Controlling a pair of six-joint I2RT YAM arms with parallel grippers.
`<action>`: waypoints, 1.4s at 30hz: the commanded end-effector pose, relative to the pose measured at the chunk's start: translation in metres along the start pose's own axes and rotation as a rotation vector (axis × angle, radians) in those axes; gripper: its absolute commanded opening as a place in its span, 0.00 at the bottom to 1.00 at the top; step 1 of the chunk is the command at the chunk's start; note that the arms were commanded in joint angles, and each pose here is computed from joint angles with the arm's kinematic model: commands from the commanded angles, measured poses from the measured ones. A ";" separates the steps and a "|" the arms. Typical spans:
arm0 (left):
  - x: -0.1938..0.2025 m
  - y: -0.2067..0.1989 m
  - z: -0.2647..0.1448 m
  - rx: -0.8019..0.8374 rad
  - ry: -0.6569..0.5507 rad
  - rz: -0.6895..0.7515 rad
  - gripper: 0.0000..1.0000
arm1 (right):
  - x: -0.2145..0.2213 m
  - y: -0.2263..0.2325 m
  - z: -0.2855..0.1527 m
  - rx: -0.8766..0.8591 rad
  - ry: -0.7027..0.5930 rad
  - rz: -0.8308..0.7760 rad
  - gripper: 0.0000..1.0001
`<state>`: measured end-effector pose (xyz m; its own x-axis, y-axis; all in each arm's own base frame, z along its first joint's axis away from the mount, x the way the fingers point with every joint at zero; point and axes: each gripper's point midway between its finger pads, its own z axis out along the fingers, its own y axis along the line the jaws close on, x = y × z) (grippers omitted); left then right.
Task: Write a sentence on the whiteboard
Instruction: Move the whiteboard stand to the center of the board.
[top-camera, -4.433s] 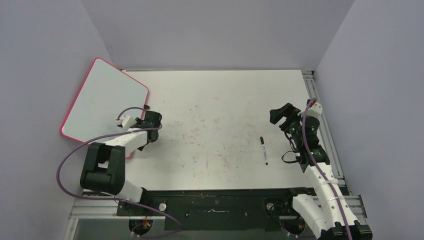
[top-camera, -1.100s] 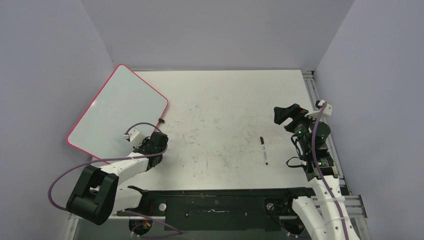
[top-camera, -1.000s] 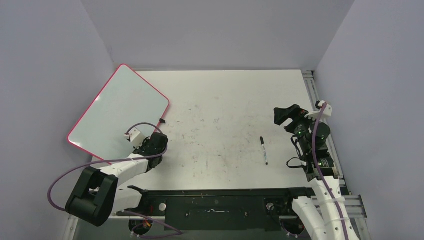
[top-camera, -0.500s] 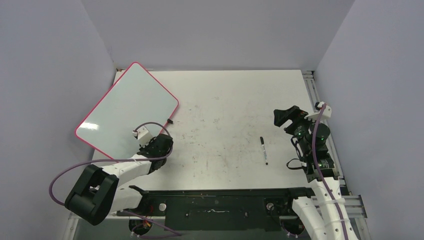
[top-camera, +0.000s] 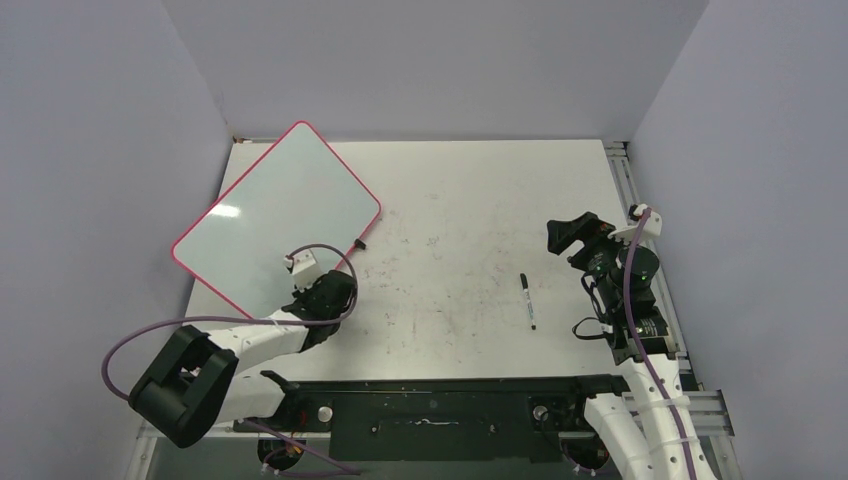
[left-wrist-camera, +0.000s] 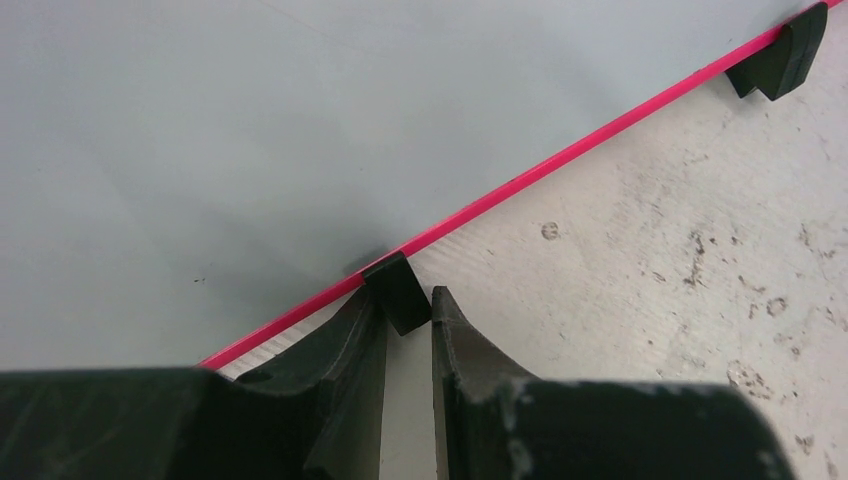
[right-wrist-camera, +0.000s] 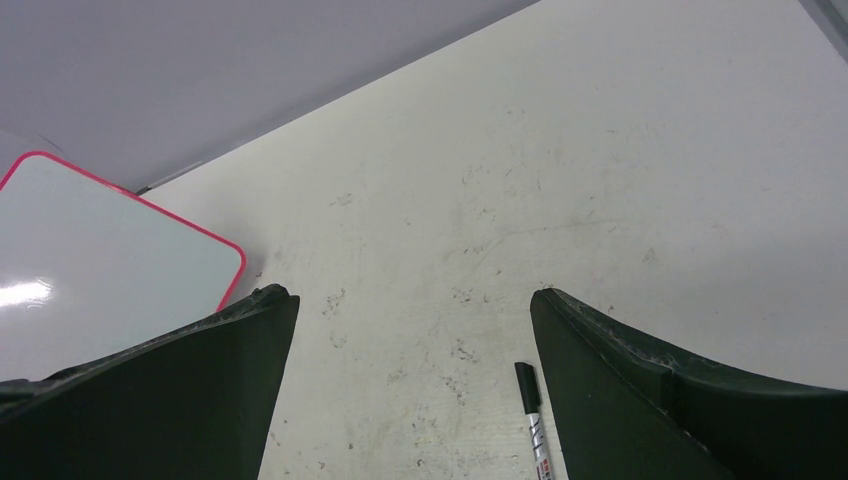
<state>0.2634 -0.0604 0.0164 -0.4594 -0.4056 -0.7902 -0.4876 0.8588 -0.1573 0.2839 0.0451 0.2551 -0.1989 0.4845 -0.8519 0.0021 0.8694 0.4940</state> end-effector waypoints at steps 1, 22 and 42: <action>0.025 -0.043 -0.016 0.199 0.119 0.038 0.00 | -0.004 0.003 -0.002 -0.019 -0.021 -0.006 0.90; 0.067 -0.082 -0.042 0.338 0.151 0.249 0.00 | 0.000 0.001 -0.002 -0.013 -0.011 0.000 0.90; 0.108 -0.122 -0.070 0.340 0.218 0.307 0.00 | 0.006 -0.002 -0.001 -0.005 0.004 0.001 0.90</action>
<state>0.2533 -0.1991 0.0161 -0.5578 -0.1577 -0.8149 -0.1515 0.9846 -0.0868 0.2807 0.0449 0.2480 -0.2154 0.4841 -0.8481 0.0118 0.8697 0.4934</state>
